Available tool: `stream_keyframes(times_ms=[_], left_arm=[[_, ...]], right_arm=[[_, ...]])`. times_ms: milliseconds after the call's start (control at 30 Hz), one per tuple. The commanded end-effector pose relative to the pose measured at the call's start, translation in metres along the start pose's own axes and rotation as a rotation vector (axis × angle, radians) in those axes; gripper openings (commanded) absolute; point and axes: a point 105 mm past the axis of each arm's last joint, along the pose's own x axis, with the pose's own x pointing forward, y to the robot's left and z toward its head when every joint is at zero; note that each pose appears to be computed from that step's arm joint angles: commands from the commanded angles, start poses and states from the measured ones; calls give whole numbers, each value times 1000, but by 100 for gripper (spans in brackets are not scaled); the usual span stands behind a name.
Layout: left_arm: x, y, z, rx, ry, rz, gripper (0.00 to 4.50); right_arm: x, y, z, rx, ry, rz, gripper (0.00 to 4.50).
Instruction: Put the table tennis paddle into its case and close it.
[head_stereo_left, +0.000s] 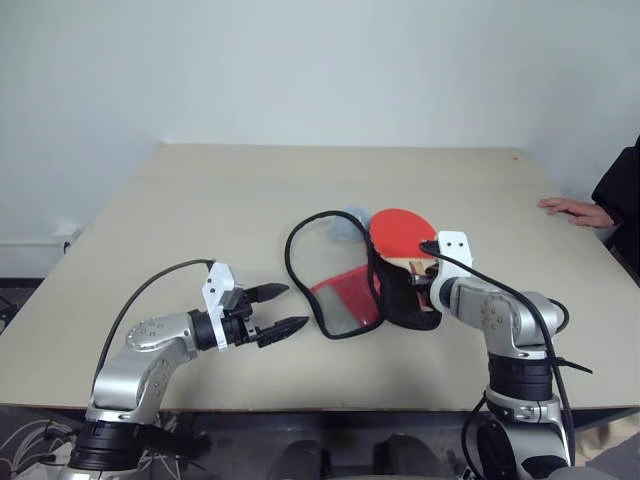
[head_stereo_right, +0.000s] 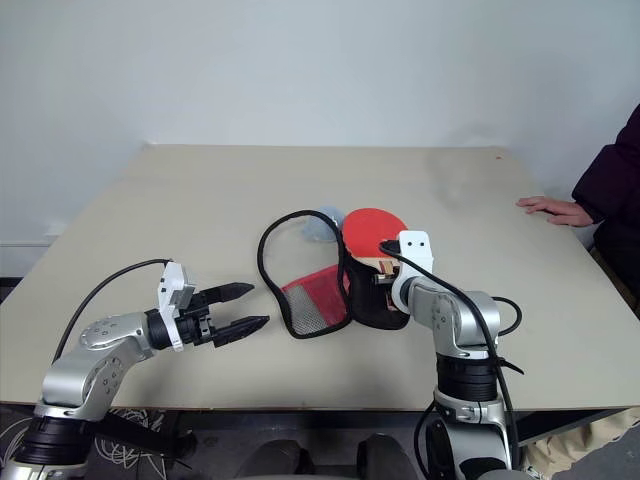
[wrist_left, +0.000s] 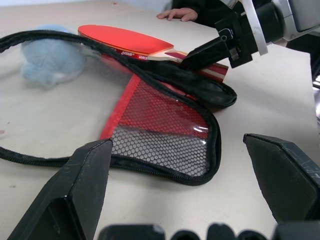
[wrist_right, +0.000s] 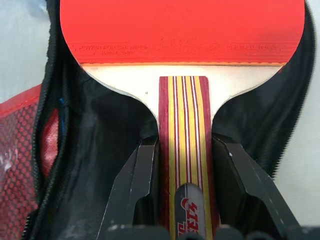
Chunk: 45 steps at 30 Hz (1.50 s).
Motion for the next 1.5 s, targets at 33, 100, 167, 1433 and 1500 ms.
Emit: stream_keyframes(times_ms=[33, 100, 167, 1433, 1500], left_arm=[[-1, -3, 14, 36, -40, -4, 450], [-1, -2, 14, 37, -41, -1, 450], [-2, -2, 14, 37, -41, 1, 450], [0, -1, 15, 46, -39, -1, 450], [0, -1, 15, 45, -40, 1, 450]], right_arm=[[-6, 3, 10, -6, -48, -20, 114], [-6, 3, 4, 2, -33, -31, 114], [-7, 0, 1, 13, -22, -48, 114], [-3, 18, 2, 99, 30, -101, 114], [-1, 20, 3, 102, 33, -107, 114]])
